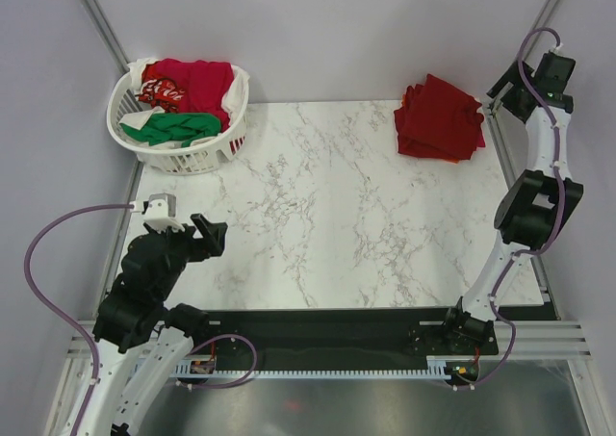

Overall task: Fold and stack the t-shirts
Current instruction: Neatly place the folded tshirt to the corner

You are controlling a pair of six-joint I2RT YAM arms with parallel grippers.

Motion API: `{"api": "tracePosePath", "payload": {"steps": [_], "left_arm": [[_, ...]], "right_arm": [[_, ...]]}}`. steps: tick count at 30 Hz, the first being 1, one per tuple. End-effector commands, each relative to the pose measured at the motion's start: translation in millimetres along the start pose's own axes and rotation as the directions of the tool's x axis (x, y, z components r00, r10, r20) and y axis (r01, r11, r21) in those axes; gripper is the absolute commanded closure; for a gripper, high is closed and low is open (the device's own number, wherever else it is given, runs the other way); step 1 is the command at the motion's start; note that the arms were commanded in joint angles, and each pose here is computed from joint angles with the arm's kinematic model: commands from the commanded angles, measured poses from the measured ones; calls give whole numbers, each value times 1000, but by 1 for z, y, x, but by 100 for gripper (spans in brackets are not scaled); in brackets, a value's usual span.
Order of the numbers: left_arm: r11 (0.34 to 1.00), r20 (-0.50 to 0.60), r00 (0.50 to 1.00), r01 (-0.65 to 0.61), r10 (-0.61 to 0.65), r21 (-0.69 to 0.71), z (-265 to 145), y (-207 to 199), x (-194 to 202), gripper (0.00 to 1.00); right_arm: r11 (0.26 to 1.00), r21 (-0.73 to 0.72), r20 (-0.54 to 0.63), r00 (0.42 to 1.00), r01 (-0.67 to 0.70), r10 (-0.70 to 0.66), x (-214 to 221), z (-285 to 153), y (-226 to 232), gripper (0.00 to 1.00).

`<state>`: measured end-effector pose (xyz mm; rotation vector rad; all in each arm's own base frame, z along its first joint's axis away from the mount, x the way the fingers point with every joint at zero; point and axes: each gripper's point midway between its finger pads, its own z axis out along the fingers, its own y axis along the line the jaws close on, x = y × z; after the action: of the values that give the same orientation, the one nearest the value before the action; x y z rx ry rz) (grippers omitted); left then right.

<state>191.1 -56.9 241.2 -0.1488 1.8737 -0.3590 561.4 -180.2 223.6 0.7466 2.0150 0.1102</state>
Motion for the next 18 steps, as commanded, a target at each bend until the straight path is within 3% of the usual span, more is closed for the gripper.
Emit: {"api": "tracePosePath", "payload": {"steps": [1,3,4,8,13,18], "left_arm": [[1000,41,999,-10,9,21,-5,-4,-13,13],[1000,47,999,-9,8,22,-6,-4,-14,13],[1000,46,999,-9,8,20,-6,-4,-14,13],[1000,66,998,-4,3,23,-9,-3,-16,13],[1000,53,999,-8,6,26,-7,-4,-14,13],[1000,54,999,-5,4,17,-7,-3,-14,13]], "right_arm": [[988,-157,-63,998,-13,3,23,1,32,8],[970,-238,-83,996,-55,37,28,7,49,16],[960,-270,-118,992,-73,42,39,14,55,34],[941,-315,-142,986,-125,83,53,45,58,63],[913,-381,-129,986,-145,103,46,79,67,68],[923,-349,-133,984,-162,122,53,103,53,68]]}}
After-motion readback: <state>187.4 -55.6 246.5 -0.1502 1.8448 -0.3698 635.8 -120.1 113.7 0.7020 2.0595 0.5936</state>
